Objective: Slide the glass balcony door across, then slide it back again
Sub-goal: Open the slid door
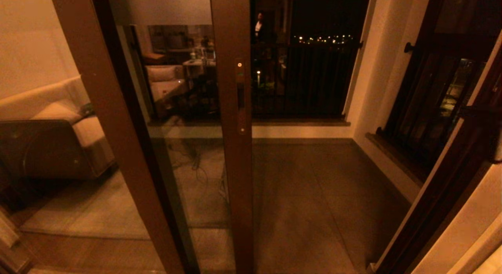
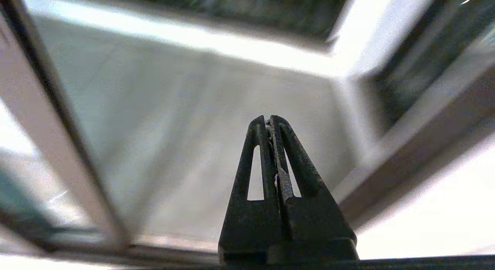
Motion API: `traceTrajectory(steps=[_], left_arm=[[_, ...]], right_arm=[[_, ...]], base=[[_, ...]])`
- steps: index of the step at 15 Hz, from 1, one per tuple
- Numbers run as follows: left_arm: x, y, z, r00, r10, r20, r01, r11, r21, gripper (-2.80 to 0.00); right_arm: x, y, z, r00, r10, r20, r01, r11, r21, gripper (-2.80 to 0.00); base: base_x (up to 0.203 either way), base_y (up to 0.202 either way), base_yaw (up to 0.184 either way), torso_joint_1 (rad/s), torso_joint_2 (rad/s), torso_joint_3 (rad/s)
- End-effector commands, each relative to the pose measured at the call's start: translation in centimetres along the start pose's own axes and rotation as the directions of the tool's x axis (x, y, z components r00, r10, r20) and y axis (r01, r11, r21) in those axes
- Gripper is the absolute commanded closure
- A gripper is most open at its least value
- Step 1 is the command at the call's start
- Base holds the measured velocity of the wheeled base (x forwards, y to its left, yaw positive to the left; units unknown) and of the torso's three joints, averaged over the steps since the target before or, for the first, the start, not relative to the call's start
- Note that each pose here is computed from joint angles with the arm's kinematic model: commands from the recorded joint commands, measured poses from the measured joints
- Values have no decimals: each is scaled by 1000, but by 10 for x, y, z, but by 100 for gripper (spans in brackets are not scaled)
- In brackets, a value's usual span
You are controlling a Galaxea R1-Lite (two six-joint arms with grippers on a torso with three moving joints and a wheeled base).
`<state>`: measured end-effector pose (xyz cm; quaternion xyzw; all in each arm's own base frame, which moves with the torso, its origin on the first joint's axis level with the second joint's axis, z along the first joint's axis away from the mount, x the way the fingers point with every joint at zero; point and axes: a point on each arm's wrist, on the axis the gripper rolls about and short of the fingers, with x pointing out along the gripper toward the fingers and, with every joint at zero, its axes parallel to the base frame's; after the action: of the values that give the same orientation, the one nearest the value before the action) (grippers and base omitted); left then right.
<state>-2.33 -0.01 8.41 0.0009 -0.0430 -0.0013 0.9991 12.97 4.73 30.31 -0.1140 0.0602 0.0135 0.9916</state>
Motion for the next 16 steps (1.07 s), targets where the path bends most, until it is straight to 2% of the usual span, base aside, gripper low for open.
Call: traceTrajectory(steps=[1,3,6,7,8,10,12,13,14,15,16], left_arm=[[2,0,-9,999,1,-34,-1,1000,0,0],[2,0,-9,999,0,-34,0,1000,0,0],[2,0,-9,999,0,-34,0,1000,0,0],[2,0,-9,999,0,-34,0,1000,0,0],[2,0,-9,999,0,-34,0,1000,0,0],[2,0,-9,999,0,-34,0,1000,0,0],[2,0,-9,999,1,-34,-1,1000,0,0],[2,0,-9,999,0,-34,0,1000,0,0],[2,0,-9,999,0,-34,0,1000,0,0],[2,0,-9,999,1,-34,-1,1000,0,0],[2,0,-9,999,1,-34,-1,1000,0,0]], right_arm=[[-86,-37,-9,984,-79,159,74,996,40,0],[-135,-52,-29,957,-223,187,222,975,23,0],[-195,-48,-55,869,-433,237,444,896,7,0],[-210,-42,-64,847,-470,248,484,875,6,0],[-222,-37,-75,839,-485,248,500,866,0,0],[-246,-30,-102,833,-480,275,498,867,5,0],[-250,-21,-137,861,-440,257,449,893,24,0],[-238,-18,-151,894,-400,202,388,917,99,0],[-220,-14,-164,936,-327,133,309,941,137,0],[-206,-9,-175,972,-217,85,203,967,151,0],[-193,-4,-188,993,-116,37,109,983,151,0]], base=[[0,0,0,0,0,0],[0,0,0,0,0,0],[0,0,0,0,0,0],[0,0,0,0,0,0],[0,0,0,0,0,0],[0,0,0,0,0,0],[0,0,0,0,0,0],[0,0,0,0,0,0],[0,0,0,0,0,0],[0,0,0,0,0,0],[0,0,0,0,0,0]])
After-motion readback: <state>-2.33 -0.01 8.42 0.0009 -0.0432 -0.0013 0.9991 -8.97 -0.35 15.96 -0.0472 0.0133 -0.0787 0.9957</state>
